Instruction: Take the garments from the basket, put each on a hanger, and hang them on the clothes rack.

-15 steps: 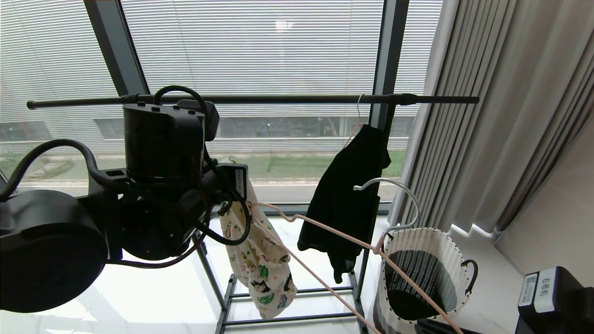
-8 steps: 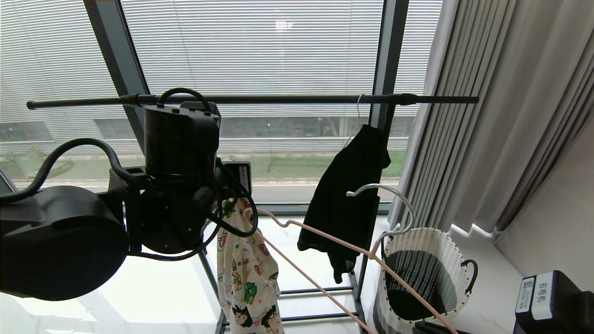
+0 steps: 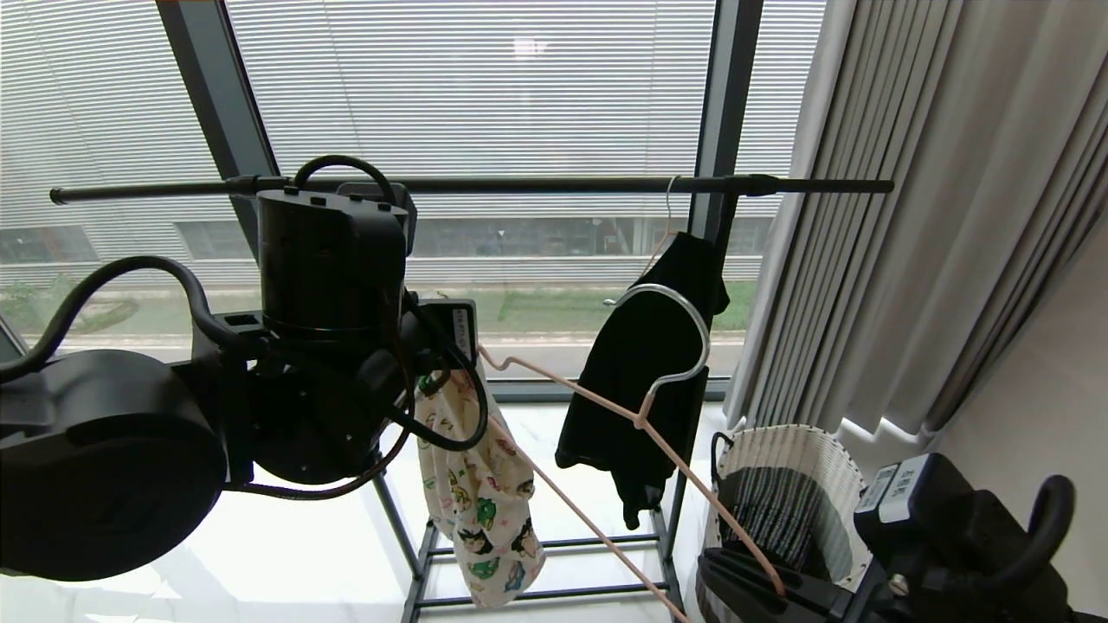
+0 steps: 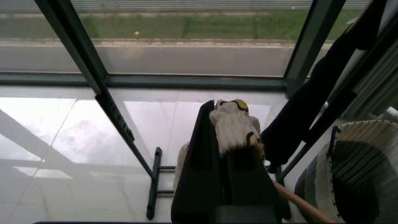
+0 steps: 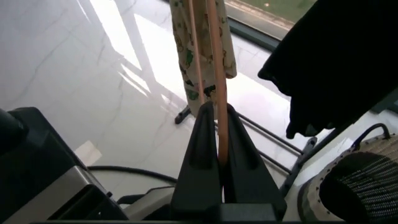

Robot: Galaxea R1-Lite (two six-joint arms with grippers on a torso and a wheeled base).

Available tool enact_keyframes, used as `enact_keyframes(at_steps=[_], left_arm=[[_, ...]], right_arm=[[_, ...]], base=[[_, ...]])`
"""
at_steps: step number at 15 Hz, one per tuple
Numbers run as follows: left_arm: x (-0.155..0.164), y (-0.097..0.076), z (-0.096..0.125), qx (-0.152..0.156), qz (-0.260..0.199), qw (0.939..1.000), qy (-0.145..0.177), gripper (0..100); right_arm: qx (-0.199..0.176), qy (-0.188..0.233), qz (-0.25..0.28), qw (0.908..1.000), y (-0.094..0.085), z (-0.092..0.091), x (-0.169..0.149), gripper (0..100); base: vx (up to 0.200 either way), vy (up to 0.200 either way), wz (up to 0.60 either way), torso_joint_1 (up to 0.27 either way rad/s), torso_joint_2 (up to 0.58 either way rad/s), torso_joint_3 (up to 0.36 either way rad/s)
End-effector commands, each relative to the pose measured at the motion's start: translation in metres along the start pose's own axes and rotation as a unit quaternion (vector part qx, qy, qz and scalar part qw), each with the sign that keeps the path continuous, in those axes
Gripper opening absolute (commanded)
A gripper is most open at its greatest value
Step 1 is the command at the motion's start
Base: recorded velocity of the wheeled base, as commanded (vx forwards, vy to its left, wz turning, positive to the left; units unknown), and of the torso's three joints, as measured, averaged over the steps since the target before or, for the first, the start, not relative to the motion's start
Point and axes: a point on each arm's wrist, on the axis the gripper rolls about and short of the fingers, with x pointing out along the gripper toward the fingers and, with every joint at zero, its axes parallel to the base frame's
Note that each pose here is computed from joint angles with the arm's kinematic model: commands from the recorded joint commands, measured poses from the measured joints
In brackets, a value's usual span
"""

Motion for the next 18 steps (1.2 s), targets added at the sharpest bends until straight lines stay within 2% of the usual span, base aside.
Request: enact_keyframes(at_steps=[1,4,11,14,16,18], left_arm=[[-0.003,-0.001,0.002,-0.002,-0.005,1.0,-0.004,0],[-0.012,-0.004,0.005,-0.004,-0.018,0.9998,-0.011,0],[-0.049,-0.019,0.016,-0.012,-0.082,0.9958,-0.038,0],[-0.072,-0.03,0.031,-0.059,-0.127,0.9884,-0.058,0],[-0.078,-0.032,0.033,-0.061,-0.138,0.9866,-0.062,0],[-0.076,-0.029,0.03,-0.058,-0.133,0.9877,-0.059,0]], right_arm=[[-0.003,0.013,-0.02,0.9997,-0.001,-0.002,0.017,0],[0.004,0.008,-0.035,0.9993,-0.006,0.005,0.029,0],[0.011,-0.001,-0.044,0.999,0.007,0.02,0.07,0],[0.015,-0.005,-0.051,0.9986,0.011,0.025,0.092,0],[0.017,-0.012,-0.055,0.9983,0.014,0.029,0.104,0],[0.02,-0.019,-0.065,0.9975,0.009,0.034,0.108,0]], base=[[0.0,0.0,0.0,0.0,0.0,0.0],[0.0,0.0,0.0,0.0,0.0,0.0],[0.0,0.0,0.0,0.0,0.0,0.0],[0.0,0.0,0.0,0.0,0.0,0.0],[0.0,0.0,0.0,0.0,0.0,0.0],[0.0,0.0,0.0,0.0,0.0,0.0]])
